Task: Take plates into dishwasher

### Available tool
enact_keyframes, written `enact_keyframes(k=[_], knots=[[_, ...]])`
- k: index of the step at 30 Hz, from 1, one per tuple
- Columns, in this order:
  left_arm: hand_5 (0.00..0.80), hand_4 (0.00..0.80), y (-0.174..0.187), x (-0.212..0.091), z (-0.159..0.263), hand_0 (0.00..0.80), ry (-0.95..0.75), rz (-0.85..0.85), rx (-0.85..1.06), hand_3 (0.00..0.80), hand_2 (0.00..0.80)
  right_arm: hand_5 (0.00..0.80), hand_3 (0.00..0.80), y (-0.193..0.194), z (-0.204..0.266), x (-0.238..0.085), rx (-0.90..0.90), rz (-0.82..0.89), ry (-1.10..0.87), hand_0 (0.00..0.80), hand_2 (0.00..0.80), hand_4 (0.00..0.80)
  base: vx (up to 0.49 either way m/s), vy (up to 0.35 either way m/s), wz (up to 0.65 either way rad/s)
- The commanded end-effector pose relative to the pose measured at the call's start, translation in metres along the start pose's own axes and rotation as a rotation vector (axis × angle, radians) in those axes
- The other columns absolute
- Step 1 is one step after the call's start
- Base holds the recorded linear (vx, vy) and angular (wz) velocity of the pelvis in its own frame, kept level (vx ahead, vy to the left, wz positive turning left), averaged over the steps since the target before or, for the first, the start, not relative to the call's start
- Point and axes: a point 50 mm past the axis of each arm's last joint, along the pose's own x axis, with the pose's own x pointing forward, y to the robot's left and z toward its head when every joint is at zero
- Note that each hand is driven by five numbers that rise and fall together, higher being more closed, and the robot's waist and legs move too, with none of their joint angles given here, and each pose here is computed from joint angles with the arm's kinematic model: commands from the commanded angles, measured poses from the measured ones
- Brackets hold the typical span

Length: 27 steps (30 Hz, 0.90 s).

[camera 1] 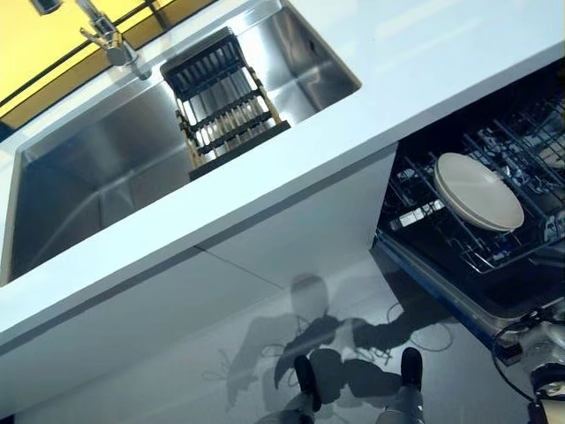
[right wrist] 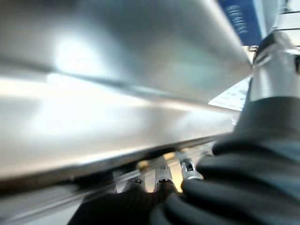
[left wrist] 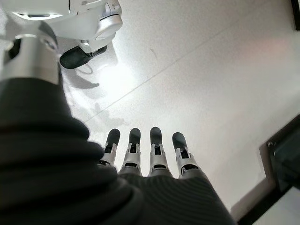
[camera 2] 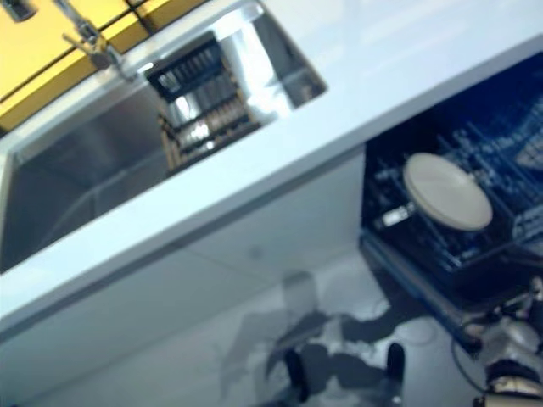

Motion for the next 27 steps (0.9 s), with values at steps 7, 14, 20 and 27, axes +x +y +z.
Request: enact_keyframes(k=[7, 14, 20, 27], knots=[[0.0, 0.0, -0.008, 0.003, -0.001, 0.0, 0.062, -0.024, 0.024, 0.0, 0.0, 0.0, 0.0, 0.099, 0.053, -0.025, 0.256, 0.686, -0.123, 0.0, 0.0, 0.0, 0.014, -0.02, -0.13], [0.0, 0.0, -0.006, 0.004, 0.0, 0.0, 0.079, -0.019, 0.032, 0.0, 0.0, 0.0, 0.0, 0.088, 0.06, -0.015, 0.105, 0.459, -0.154, 0.0, 0.0, 0.0, 0.035, -0.002, -0.03], [0.0, 0.0, -0.001, 0.003, 0.002, 0.0, 0.077, -0.01, 0.044, 0.0, 0.0, 0.0, 0.0, 0.048, 0.041, -0.002, -0.174, -0.006, -0.065, 0.0, 0.0, 0.0, 0.0, 0.0, 0.0], [0.0, 0.0, 0.005, 0.002, 0.007, 0.0, 0.06, -0.005, 0.07, 0.0, 0.0, 0.0, 0.0, 0.006, 0.044, 0.002, -0.388, -0.47, -0.033, 0.0, 0.0, 0.0, -0.017, -0.01, 0.08]])
